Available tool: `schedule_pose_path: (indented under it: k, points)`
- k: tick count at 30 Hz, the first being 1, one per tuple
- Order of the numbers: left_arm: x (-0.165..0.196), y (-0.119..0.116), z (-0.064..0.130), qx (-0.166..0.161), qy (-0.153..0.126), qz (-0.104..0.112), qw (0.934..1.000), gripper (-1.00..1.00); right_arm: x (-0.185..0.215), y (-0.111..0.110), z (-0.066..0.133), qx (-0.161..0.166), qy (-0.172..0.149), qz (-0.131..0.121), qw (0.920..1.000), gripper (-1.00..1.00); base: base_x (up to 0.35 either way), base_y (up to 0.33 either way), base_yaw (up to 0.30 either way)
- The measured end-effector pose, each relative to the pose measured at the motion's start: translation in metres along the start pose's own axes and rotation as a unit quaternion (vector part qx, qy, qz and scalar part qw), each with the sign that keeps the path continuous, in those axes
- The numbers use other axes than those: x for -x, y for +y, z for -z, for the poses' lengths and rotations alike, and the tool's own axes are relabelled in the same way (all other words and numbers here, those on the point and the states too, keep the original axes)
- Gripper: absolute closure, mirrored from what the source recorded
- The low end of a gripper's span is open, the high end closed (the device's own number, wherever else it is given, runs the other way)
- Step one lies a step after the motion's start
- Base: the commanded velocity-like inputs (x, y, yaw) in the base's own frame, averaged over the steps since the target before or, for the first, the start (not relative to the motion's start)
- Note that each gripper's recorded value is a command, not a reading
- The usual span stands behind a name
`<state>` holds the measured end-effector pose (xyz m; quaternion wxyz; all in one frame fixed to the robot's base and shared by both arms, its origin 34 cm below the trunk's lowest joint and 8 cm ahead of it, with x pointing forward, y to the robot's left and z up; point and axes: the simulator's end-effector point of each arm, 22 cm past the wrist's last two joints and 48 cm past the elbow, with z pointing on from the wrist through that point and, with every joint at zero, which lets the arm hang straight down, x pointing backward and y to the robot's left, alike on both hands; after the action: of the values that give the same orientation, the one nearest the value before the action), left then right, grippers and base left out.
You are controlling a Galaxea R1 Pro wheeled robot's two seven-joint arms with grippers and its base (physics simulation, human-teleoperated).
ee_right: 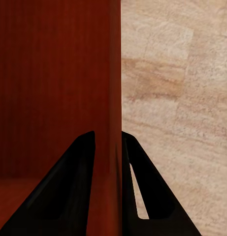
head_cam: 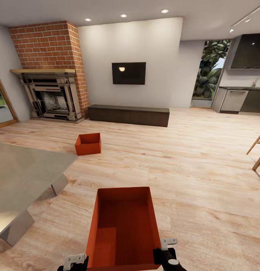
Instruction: Move the two storage containers from the living room to the garage. In the garage, place one container on the floor and stack the other container on top of it (either order is fine).
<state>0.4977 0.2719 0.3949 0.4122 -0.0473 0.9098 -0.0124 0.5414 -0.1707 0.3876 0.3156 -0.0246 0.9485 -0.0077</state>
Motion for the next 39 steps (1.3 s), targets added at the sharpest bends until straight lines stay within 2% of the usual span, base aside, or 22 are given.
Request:
schedule_pose_path:
  k: [7, 39]
  points:
    - [0.000, 0.000, 0.000, 0.000, 0.000, 0.000, 1.0000, 1.00, 0.000, 0.000, 0.000, 0.000, 0.000, 0.000, 1.0000, 1.00, 0.000, 0.000, 0.000]
    - [0.054, -0.004, 0.035, 0.000, 0.002, 0.000, 1.0000, 1.00, 0.046, -0.002, 0.046, -0.001, 0.000, 0.001, 1.0000, 1.00, 0.000, 0.000, 0.000]
